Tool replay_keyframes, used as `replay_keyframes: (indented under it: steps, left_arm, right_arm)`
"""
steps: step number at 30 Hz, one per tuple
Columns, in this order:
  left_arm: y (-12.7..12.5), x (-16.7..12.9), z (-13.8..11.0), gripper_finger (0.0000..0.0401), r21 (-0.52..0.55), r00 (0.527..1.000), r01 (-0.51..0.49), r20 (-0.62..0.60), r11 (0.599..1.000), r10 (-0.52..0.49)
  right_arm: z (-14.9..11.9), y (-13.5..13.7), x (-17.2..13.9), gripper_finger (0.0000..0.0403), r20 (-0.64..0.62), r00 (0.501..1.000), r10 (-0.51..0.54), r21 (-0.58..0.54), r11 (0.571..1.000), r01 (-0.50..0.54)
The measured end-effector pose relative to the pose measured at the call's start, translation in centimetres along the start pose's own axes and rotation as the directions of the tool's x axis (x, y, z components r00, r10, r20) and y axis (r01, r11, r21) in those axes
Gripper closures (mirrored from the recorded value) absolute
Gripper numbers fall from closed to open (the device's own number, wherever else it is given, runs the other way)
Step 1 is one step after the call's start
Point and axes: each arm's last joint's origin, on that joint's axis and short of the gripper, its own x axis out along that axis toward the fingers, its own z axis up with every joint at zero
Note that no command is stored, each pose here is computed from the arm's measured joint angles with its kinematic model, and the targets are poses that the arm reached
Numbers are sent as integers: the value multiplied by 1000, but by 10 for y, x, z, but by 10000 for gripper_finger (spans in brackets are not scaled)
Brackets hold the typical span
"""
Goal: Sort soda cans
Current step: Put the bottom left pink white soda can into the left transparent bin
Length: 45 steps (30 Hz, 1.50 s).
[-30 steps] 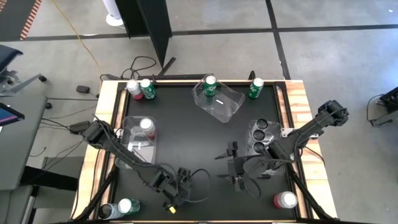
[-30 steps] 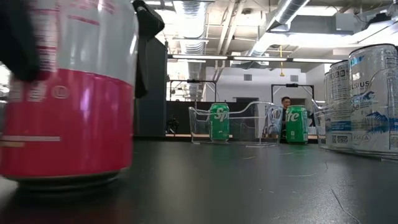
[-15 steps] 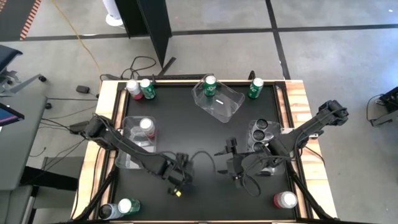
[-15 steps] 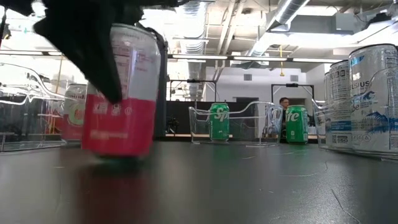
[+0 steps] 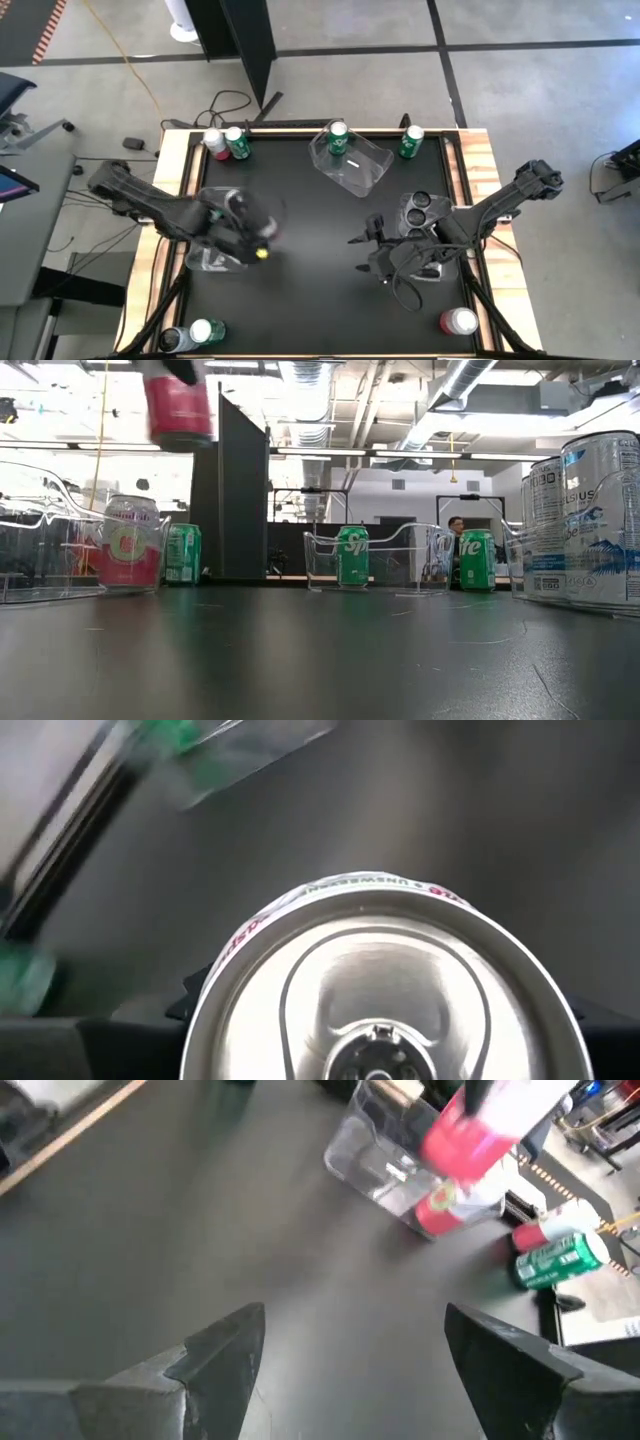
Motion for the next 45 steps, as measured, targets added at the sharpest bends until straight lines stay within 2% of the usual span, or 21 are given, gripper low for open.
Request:
replay_keyframes:
  steps: [3, 6, 9, 16, 21, 34, 45]
  left_arm:
    - [25, -16, -11, 118, -144, 996, -74, -66, 987, 65]
    - [39, -21, -22, 118, -209, 980, -170, -142, 963, 142]
    - [39, -14, -30, 118, -228, 967, -204, -197, 952, 160]
    - [34, 12, -52, 118, -239, 948, -239, -265, 941, 174]
    - [35, 30, -72, 118, -256, 925, -311, -304, 915, 228]
    - [38, 64, -93, 118, -375, 926, -356, -267, 856, 268]
    - [40, 82, -107, 118, -405, 927, -361, -248, 840, 280]
  right_arm:
    - [-2, -6, -5, 74, -10, 1000, -6, -1, 1000, 6]
    - [-5, -11, -9, 74, -6, 1000, -17, -7, 1000, 17]
    - [-10, -14, -9, 74, -19, 1000, -24, -23, 999, 23]
    - [-16, -22, -12, 74, -18, 999, -47, 25, 999, 47]
    - [-15, -20, -13, 74, -5, 999, -40, 40, 998, 40]
    - [-12, -19, -13, 74, 15, 999, -42, 109, 993, 40]
    - [-10, -12, -16, 74, 31, 999, -23, 136, 991, 19]
